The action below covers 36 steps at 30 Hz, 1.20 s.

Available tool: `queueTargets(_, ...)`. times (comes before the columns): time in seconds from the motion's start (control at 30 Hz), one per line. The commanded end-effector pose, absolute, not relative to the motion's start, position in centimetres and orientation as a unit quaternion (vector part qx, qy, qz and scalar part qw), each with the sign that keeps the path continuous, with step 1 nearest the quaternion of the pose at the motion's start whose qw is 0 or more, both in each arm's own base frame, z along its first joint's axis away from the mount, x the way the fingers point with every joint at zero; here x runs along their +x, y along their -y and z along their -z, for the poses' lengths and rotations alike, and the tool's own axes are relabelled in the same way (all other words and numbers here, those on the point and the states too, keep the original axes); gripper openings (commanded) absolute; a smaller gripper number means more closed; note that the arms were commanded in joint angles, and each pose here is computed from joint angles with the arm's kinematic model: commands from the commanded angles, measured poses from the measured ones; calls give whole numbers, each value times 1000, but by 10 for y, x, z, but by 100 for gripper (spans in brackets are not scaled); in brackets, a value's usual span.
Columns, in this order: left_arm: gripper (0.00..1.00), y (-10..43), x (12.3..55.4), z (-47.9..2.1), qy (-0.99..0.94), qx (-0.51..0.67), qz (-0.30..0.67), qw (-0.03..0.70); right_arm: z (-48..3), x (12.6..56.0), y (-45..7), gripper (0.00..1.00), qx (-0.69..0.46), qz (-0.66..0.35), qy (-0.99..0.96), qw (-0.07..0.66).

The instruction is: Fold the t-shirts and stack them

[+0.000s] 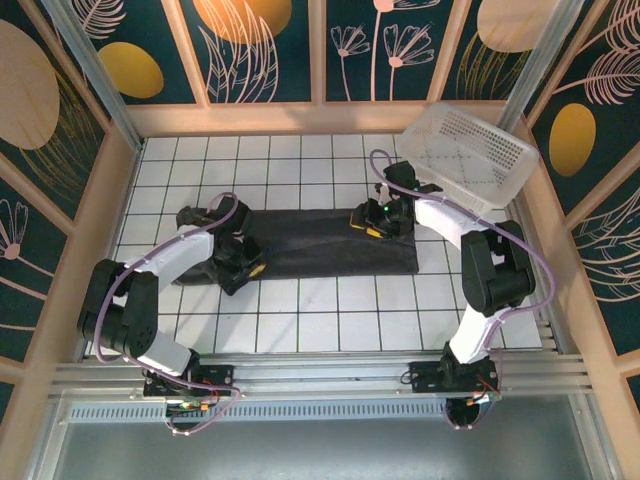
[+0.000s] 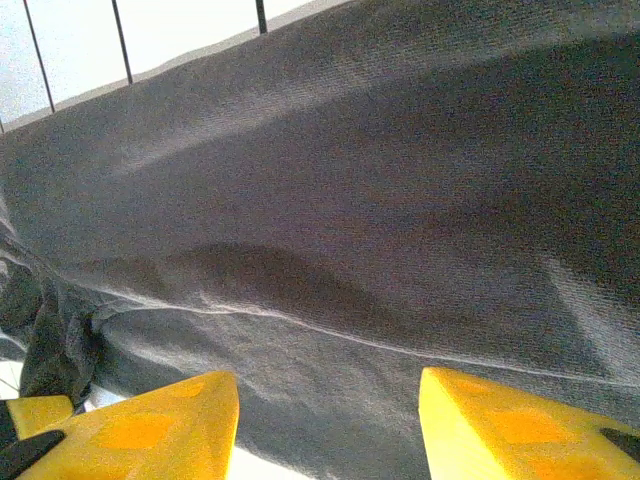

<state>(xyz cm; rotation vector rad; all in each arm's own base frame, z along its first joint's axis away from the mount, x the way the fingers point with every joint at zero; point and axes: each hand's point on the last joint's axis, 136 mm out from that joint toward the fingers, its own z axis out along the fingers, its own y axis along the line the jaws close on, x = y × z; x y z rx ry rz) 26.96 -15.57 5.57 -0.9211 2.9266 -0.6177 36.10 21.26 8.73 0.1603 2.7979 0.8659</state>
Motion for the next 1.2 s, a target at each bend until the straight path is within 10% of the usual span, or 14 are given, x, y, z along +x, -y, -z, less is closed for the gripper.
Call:
queueTargets(0.0,14,159,264,-60,-933,-306,187,-6,-102,357,-217,51,49,-309,-943,116)
queueTargets(0.13,42,161,249,-51,-944,-282,169,-31,-99,356,-219,51,48,-313,-942,111)
queueTargets(0.5,66,113,253,-103,-923,-338,136,122,-110,337,-259,54,-46,-352,-928,116)
queueTargets(0.83,77,131,278,-104,-718,-580,354,148,-105,329,-290,54,-90,-361,-922,104)
queueTargets(1.17,78,128,258,-62,-719,-623,296,87,-107,332,-289,54,-99,-357,-923,108)
